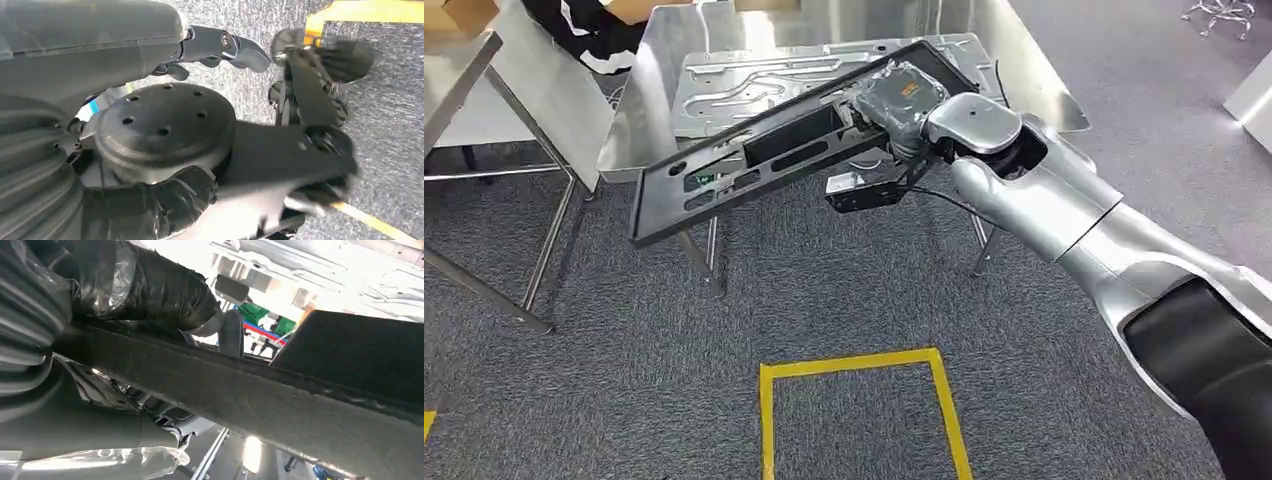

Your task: Take the parts from the cabinet and place them on the table.

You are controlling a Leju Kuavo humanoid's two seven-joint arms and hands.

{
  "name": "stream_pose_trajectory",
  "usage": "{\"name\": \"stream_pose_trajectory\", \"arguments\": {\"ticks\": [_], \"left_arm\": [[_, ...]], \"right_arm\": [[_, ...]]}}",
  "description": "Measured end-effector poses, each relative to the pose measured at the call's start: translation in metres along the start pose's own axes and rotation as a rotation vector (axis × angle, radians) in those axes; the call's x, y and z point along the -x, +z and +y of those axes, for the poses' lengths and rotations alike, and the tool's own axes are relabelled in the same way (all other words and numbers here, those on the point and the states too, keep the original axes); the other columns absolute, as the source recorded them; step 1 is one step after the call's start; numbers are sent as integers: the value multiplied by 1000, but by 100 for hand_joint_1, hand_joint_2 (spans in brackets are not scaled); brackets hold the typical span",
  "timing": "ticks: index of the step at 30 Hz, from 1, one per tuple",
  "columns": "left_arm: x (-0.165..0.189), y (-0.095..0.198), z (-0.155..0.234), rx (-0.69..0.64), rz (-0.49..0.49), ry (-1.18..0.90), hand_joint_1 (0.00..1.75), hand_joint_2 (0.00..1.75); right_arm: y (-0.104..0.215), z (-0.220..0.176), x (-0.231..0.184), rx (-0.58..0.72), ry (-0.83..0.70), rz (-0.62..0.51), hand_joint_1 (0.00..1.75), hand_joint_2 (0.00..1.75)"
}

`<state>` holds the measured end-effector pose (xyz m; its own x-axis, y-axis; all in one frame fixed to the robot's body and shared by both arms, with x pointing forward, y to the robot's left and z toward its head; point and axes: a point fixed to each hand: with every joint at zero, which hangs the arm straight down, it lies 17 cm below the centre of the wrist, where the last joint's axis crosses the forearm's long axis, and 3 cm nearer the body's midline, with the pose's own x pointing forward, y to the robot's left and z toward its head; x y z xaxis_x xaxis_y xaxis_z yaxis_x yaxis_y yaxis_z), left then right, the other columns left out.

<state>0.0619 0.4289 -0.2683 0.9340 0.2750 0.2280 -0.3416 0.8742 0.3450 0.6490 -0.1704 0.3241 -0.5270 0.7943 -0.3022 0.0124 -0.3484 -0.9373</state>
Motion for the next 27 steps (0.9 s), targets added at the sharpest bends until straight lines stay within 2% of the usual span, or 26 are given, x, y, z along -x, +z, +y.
{"name": "stream_pose_trajectory", "arguments": {"ticks": [27], "left_arm": [[-4, 0, 1, 3, -17, -5, 0, 175]], "right_arm": [[0, -4, 2, 7, 10, 4, 175, 175]]}}
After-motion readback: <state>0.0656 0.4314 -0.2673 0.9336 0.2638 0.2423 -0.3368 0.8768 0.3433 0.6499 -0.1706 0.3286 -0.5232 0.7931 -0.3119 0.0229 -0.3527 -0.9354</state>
